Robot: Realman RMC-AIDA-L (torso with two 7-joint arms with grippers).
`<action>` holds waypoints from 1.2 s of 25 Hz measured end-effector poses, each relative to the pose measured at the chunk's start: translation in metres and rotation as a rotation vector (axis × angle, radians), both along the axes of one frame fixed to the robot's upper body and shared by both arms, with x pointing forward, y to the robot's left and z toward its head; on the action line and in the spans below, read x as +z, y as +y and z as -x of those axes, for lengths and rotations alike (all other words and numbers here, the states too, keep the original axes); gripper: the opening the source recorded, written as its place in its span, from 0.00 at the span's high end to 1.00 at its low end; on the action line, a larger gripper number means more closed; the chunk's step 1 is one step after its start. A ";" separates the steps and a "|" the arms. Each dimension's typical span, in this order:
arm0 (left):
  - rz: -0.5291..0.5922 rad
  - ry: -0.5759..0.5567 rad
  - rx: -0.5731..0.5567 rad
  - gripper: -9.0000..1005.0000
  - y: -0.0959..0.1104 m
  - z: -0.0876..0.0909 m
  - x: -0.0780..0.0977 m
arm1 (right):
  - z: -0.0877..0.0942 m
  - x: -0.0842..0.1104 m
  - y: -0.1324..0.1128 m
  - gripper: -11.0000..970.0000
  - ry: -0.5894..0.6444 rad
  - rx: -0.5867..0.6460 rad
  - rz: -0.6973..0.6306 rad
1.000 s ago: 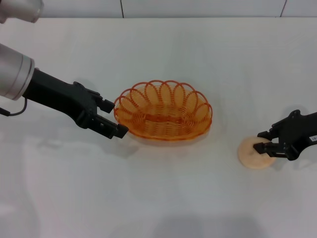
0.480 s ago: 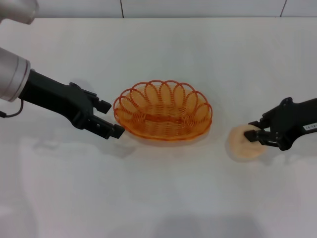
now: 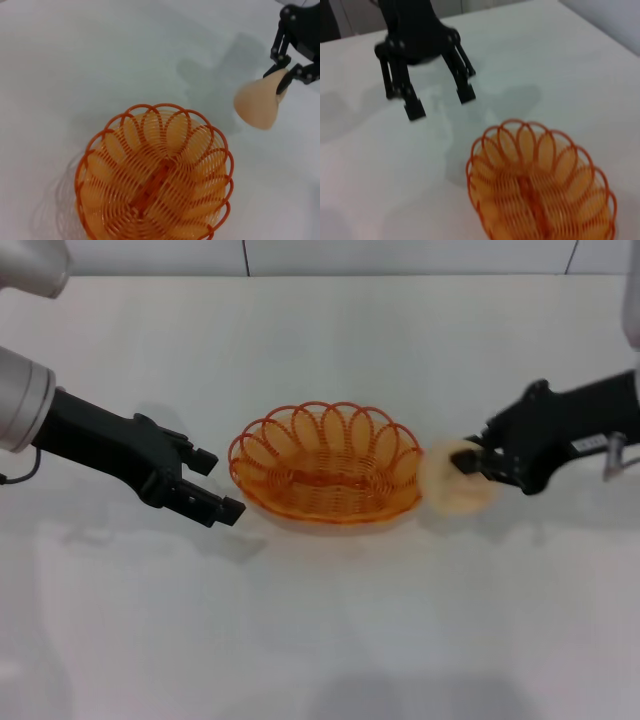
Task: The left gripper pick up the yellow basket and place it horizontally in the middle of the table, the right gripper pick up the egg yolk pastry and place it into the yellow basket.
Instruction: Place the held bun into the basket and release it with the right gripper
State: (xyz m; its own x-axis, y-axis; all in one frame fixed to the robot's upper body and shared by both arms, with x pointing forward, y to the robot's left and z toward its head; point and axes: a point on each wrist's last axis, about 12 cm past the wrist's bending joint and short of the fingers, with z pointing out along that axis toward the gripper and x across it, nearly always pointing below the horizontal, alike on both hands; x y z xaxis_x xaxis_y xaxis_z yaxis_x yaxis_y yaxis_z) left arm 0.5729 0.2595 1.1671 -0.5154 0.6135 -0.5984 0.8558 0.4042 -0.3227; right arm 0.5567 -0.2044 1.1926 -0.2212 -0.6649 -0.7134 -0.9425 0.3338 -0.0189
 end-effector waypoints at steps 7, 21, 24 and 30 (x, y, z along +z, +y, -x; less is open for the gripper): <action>0.000 -0.003 0.002 0.12 0.001 0.000 0.000 | -0.013 0.008 0.031 0.92 -0.042 0.058 -0.004; 0.004 -0.009 -0.005 0.12 -0.003 -0.001 0.001 | -0.030 -0.002 0.068 0.95 -0.090 0.075 -0.005; 0.004 -0.009 -0.005 0.12 -0.003 -0.001 0.001 | -0.031 -0.004 0.073 0.95 -0.103 0.076 -0.002; 0.004 -0.009 -0.002 0.12 -0.004 -0.001 0.000 | -0.030 -0.007 0.076 0.95 -0.114 0.084 0.004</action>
